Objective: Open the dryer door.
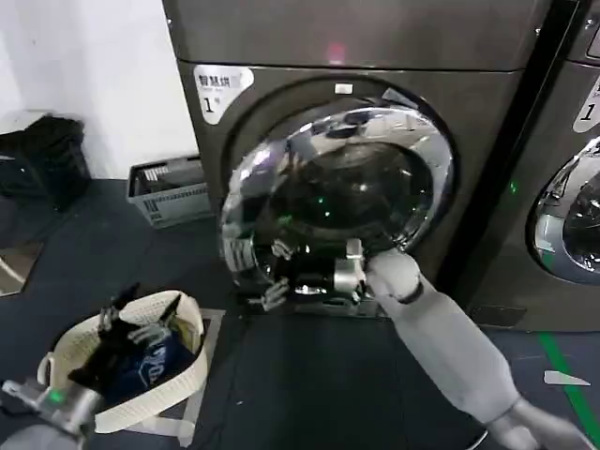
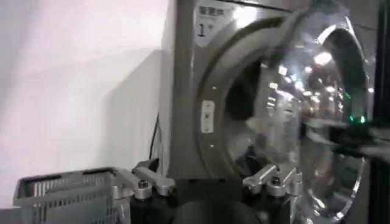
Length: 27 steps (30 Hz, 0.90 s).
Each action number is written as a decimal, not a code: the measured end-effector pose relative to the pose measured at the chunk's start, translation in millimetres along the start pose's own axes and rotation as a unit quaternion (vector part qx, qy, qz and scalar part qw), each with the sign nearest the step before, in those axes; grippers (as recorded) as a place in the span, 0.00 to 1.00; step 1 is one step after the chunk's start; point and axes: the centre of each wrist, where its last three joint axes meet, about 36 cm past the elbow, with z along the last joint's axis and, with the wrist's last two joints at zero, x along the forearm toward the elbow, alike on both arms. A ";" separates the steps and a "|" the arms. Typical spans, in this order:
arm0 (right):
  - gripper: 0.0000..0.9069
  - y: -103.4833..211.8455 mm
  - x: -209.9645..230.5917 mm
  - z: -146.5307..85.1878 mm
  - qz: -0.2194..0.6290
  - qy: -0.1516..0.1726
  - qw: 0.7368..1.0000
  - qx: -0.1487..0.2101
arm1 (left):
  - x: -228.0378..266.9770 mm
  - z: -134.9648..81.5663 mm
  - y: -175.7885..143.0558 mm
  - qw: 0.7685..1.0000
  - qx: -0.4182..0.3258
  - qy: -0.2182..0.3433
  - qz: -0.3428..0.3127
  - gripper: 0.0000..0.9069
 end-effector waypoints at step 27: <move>1.00 58.5 119.0 9.8 -0.099 -0.002 0.995 -0.003 | -135.8 -6.5 21.7 0.973 -0.015 0.046 0.224 1.00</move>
